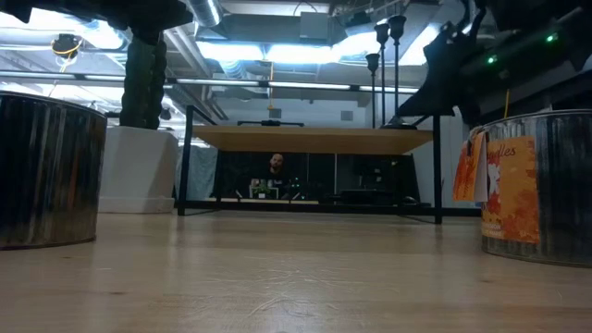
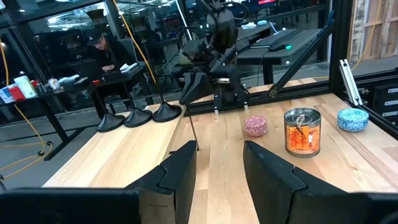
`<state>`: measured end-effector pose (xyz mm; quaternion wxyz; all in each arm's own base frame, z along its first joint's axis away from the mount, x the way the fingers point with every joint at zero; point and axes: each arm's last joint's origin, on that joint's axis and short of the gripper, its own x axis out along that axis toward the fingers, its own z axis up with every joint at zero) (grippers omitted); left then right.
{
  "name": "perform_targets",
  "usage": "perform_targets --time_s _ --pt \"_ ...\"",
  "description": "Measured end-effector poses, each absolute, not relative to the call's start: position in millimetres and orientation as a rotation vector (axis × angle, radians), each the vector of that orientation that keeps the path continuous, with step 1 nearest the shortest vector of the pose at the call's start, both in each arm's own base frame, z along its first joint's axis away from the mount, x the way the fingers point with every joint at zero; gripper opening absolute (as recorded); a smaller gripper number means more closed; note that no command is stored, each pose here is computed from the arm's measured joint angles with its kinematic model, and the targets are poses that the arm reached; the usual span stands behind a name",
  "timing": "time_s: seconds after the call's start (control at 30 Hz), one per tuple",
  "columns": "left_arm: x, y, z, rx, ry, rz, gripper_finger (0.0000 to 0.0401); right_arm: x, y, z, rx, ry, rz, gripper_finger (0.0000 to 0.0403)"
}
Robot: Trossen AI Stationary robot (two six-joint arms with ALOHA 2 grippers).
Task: Pick & Place candle stick holders
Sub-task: Put the pink scented candle on the shelf
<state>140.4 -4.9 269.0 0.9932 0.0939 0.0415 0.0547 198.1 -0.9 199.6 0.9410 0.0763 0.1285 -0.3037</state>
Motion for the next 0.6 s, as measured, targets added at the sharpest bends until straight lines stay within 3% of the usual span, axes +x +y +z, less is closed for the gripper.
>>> perform_targets --time_s 0.2,0.6 --pt "140 -5 270 0.187 0.074 0.11 0.0127 194 11 222 0.183 0.193 -0.516 0.0028" --pt "141 -5 272 0.163 0.054 0.111 0.0127 195 39 241 0.231 0.211 -0.055 0.0028"
